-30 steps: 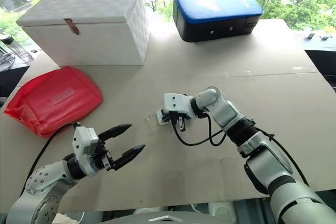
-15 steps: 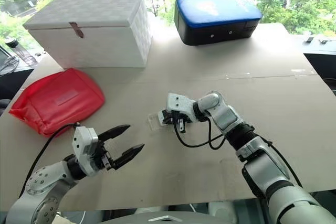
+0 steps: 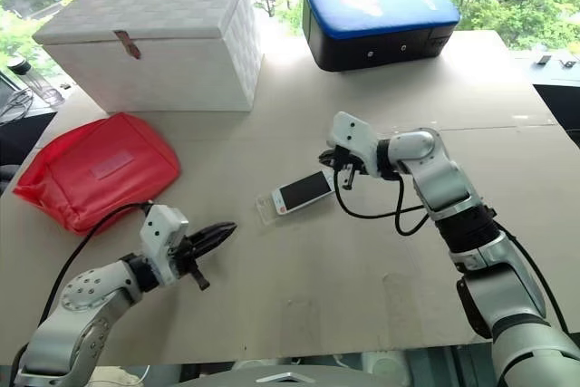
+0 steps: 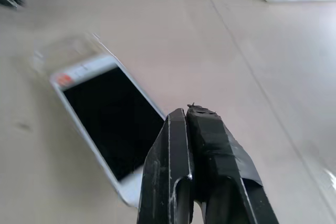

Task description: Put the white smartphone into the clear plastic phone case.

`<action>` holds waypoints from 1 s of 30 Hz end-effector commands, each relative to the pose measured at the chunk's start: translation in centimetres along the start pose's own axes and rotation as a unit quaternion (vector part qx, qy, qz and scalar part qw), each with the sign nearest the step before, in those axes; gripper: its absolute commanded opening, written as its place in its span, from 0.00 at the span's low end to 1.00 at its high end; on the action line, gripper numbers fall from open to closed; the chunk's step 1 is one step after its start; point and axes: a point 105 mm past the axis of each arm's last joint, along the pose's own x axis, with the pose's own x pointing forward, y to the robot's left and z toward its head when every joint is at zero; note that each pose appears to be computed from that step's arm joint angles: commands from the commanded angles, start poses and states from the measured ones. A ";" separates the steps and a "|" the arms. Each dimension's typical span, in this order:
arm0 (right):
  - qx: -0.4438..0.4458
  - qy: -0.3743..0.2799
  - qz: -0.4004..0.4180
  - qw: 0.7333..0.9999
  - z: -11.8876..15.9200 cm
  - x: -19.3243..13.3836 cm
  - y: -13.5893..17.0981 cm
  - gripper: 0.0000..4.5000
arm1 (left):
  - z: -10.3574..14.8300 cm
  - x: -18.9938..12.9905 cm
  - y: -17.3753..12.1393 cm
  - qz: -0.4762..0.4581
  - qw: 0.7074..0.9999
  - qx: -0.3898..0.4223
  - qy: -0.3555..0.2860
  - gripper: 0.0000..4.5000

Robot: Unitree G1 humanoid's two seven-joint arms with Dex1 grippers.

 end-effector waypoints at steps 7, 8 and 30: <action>-0.050 0.054 -0.002 0.997 -1.9 1.5 1.2 0.00 | 0.1 3.3 0.2 -0.015 0.999 0.030 0.019 0.02; -0.056 0.054 0.011 0.997 -1.8 1.8 1.8 0.00 | 0.1 3.6 0.2 -0.016 0.999 0.031 0.022 0.02; -0.019 -0.006 0.142 0.990 -0.4 2.4 8.1 0.00 | 3.1 5.9 -0.8 -0.082 0.993 0.087 -0.010 0.02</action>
